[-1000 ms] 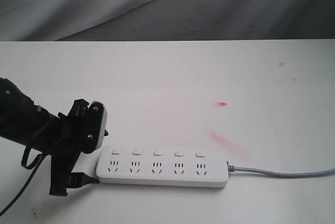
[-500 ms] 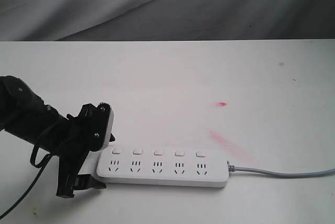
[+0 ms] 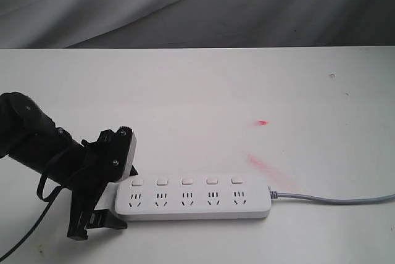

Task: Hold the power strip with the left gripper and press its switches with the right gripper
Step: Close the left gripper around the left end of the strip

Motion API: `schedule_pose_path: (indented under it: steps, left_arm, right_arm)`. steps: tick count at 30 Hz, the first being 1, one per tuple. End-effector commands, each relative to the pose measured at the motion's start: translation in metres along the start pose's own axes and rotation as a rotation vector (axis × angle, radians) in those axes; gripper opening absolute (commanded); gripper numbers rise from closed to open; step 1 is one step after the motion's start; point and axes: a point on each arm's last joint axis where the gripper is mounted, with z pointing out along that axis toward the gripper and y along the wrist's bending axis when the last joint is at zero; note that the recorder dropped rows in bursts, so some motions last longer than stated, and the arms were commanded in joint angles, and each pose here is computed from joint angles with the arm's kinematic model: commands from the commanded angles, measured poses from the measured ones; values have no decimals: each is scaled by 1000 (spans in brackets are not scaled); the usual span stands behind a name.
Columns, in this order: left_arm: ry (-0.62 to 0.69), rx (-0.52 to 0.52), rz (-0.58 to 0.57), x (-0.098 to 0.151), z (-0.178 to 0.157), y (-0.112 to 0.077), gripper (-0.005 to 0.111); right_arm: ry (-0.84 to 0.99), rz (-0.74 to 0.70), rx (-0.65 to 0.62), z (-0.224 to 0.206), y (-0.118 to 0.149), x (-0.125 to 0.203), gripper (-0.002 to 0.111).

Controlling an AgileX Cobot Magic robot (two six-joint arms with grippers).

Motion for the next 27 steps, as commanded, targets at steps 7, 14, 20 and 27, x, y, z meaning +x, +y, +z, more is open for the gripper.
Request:
schedule_pose_path:
  steps: [7,14,20,27]
  left_arm:
    - [-11,6,-6,-2,-1,0,50]
    - [-8,0,-6,-1,-1,1,40]
    - [-6,-2,-6,-1,-1,1,40]
    - [2,-18,-6,0,-1,2,40]
  right_arm:
    - [-6,-5,8,0,-1,0,0]
    - [-6,-5,8,0,-1,0,0]
    - [-6,-5,8,0,-1,0,0]
    - [-6,-5,8,0,-1,0,0]
